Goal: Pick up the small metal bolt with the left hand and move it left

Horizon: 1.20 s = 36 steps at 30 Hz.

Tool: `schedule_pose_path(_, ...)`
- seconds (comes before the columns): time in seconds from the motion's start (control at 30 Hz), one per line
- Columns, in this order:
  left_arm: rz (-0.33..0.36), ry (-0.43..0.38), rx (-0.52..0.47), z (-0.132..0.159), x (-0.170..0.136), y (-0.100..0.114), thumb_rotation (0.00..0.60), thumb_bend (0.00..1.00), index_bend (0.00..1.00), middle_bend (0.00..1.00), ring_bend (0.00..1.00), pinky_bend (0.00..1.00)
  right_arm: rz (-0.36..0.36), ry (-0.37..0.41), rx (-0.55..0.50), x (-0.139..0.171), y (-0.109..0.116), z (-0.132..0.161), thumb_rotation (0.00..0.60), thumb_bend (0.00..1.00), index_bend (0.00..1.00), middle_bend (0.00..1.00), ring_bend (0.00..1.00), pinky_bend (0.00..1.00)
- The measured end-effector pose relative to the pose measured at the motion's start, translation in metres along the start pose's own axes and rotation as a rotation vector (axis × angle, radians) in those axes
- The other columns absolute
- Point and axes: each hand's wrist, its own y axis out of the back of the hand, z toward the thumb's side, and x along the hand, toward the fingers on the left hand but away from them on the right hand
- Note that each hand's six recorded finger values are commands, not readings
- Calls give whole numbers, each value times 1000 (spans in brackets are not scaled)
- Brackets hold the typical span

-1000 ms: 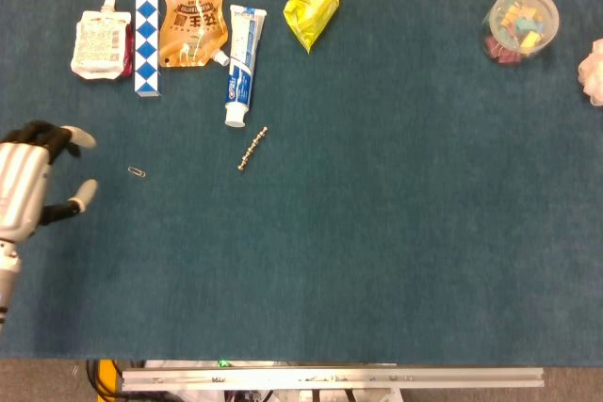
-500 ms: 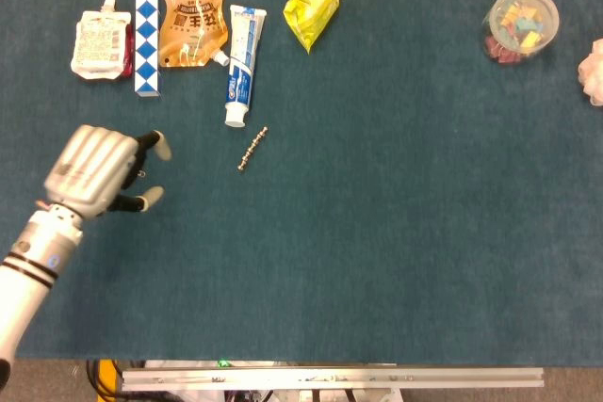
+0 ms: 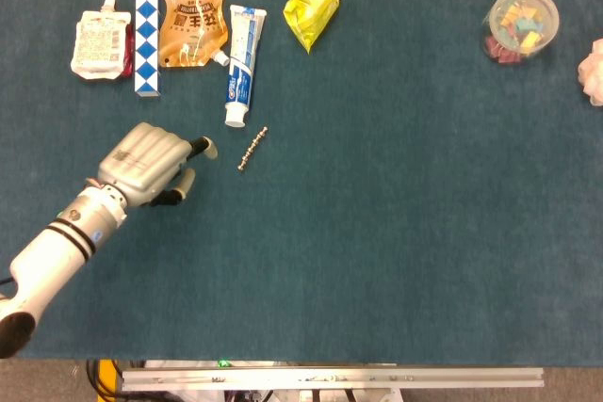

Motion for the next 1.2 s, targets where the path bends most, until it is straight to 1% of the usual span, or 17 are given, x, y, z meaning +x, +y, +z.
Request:
schedule_pose_path(0.07,-18,-1,18,2,4,-1,494,692,209,986,955,968,1,1,1,0,0,1,600,369,488,449,391,414)
schedule_pose_path(0.2,-51,5,41,5,14,-2,397,718,176,989,959,970,1,1,0,0,-1,1,600,369,488,448,391,414)
schedule_pose_path(0.37,-75,9,30,11,29,-3,364,720,173,993,962,974,1,-5,2,1,-1,0,600,369,488,449,391,414)
schedule_pose_path(0.5,-90,0,33,19,42,-5,365,720,173,995,963,976,1,-8,-1,2,-1,-1,600,369,488,449,391,414)
schedule_pose_path(0.7,-101,5,40,22,53,-7,365,720,174,996,964,976,-5,-14,1,4,1,-3,600,369,488,449,391,414)
schedule_pose_path(1.2,-124,60,40,13,70,-13,361,720,175,997,964,976,-9,-28,0,9,3,-7,600,369,488,449,393,414)
